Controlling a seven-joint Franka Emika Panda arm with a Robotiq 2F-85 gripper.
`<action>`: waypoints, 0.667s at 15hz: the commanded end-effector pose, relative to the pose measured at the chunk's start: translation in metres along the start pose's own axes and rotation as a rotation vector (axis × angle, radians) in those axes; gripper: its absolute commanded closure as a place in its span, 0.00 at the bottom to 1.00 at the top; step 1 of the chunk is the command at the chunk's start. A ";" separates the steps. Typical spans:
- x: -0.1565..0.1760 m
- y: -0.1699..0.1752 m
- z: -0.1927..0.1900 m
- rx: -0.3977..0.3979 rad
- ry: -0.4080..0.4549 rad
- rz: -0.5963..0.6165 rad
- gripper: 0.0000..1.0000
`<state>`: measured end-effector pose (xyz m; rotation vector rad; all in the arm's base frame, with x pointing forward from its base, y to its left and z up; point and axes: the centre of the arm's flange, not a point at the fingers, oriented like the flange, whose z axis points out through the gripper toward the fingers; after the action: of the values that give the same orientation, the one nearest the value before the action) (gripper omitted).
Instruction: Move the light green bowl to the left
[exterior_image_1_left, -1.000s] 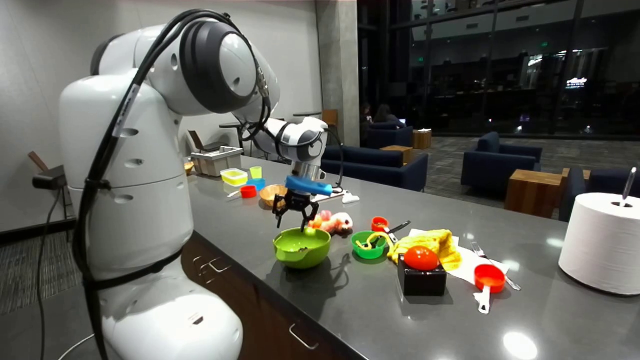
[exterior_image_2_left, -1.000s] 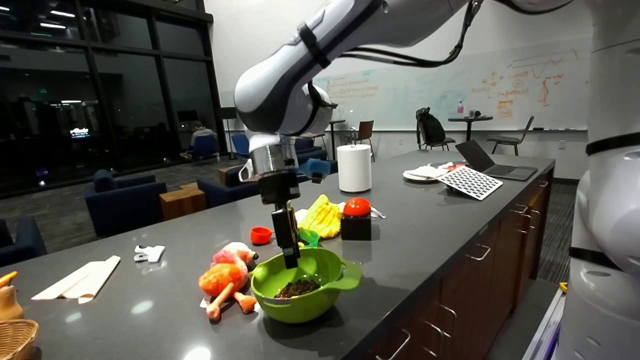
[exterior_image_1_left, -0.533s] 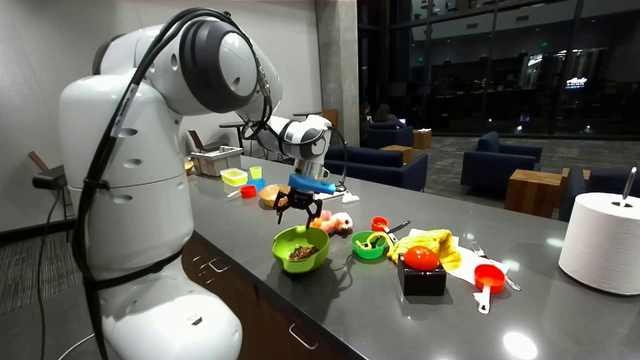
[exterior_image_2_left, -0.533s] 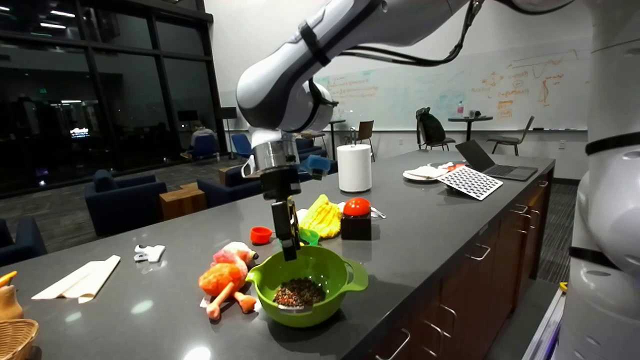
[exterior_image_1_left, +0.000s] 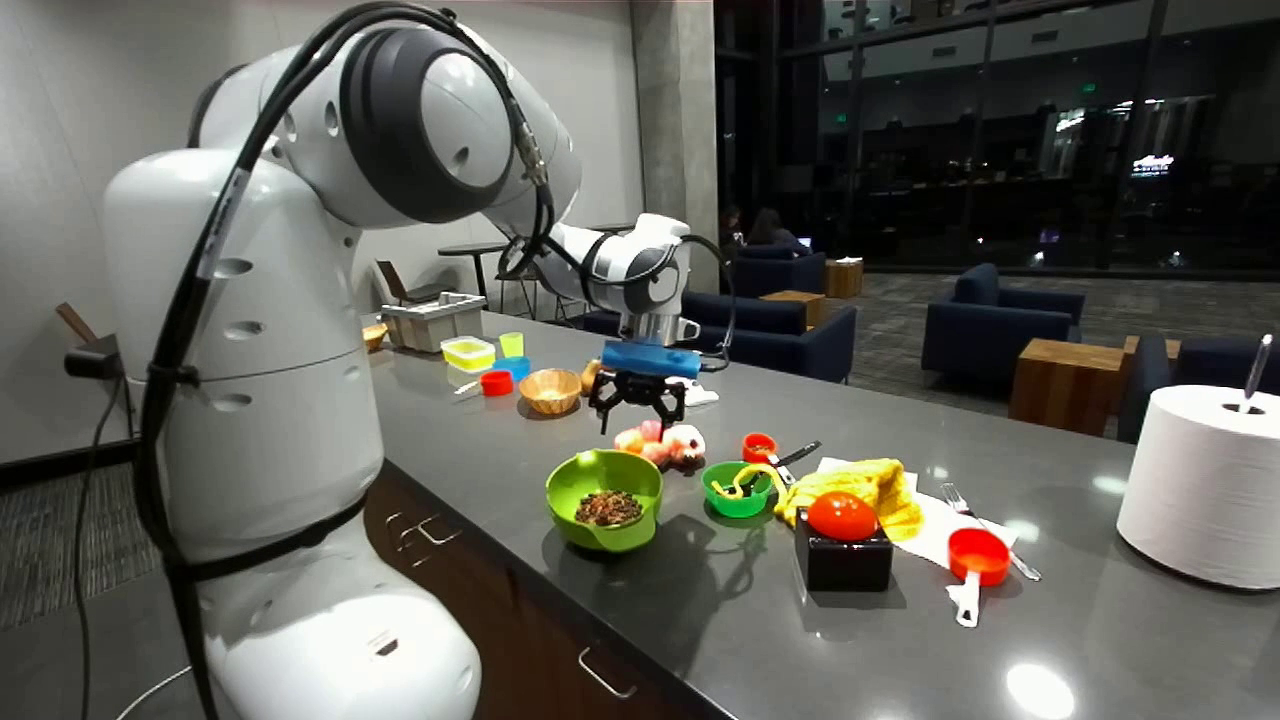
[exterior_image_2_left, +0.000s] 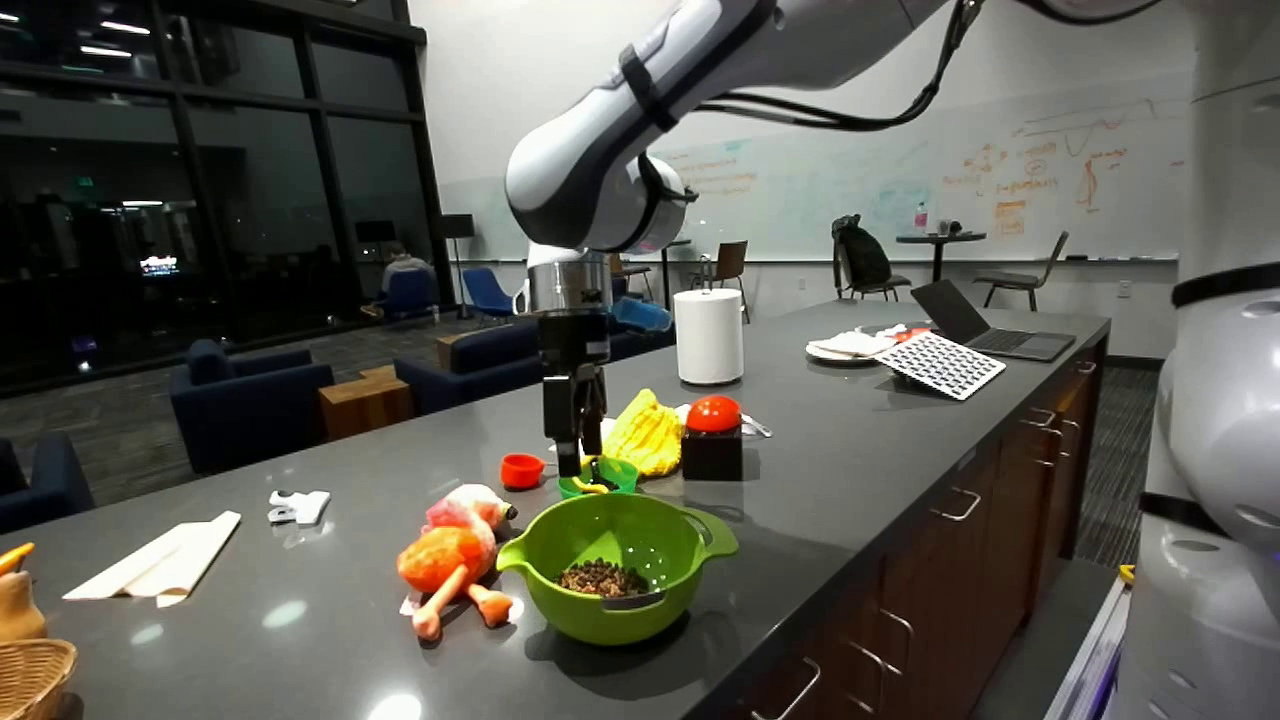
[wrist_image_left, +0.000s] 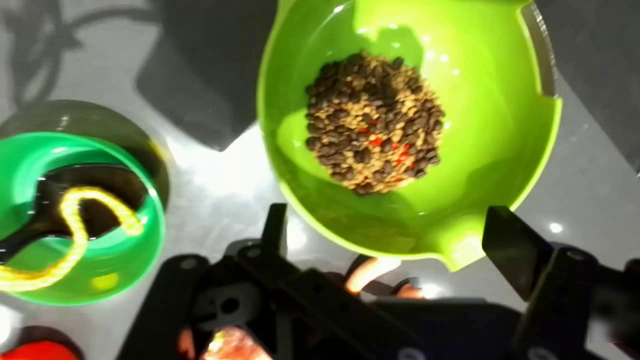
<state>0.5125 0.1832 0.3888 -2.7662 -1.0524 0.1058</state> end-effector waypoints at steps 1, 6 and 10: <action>-0.021 0.026 -0.016 -0.148 0.057 0.125 0.00; -0.048 0.072 -0.025 -0.368 0.038 0.274 0.00; -0.073 0.095 -0.050 -0.402 0.082 0.474 0.00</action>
<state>0.5409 0.0794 0.3996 -3.2447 -0.6309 -0.1143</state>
